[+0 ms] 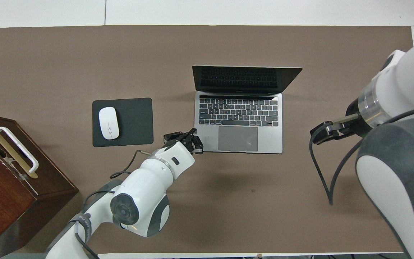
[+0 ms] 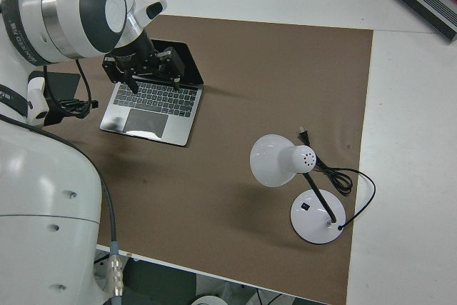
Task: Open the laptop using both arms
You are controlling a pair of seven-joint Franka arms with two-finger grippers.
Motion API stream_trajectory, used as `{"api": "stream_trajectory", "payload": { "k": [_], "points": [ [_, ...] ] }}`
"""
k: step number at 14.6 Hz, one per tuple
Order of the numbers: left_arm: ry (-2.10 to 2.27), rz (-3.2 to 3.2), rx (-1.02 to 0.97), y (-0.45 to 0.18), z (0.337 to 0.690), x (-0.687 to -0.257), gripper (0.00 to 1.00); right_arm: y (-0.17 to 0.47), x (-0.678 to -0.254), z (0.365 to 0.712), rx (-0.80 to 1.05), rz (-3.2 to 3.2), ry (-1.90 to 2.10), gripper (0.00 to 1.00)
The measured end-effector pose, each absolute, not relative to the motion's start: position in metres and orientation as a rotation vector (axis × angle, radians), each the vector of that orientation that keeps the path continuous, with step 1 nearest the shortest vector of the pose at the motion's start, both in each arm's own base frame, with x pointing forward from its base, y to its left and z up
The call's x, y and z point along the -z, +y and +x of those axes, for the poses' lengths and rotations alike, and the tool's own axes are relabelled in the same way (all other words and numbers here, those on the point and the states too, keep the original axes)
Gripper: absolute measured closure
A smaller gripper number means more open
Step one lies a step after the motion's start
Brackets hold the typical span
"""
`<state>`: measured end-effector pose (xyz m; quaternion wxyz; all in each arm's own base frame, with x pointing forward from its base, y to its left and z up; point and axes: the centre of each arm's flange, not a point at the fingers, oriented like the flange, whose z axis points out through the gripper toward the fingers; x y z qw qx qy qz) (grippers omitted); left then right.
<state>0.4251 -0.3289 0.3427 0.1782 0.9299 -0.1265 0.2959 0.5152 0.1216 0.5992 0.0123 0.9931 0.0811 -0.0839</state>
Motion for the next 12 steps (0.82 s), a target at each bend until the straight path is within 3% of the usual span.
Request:
{"api": "stream_trajectory", "payload": {
  "k": [5,8,9,12],
  "points": [
    [-0.32,2.653,-0.748,-0.304,0.432,-0.388,0.39,0.1,-0.599,0.492,0.278,3.115,0.181,0.0],
    [-0.311,2.673,-0.703,-0.298,0.434,-0.39,0.05,0.1,-0.596,0.504,0.18,3.132,0.175,0.0],
    [-0.301,2.685,-0.675,-0.292,0.436,-0.392,0.0,0.099,-0.591,0.511,0.171,3.135,0.168,0.0],
    [-0.299,2.729,-0.555,-0.258,0.448,-0.421,0.0,0.09,-0.574,0.534,0.206,3.138,0.135,0.0]
  ]
}}
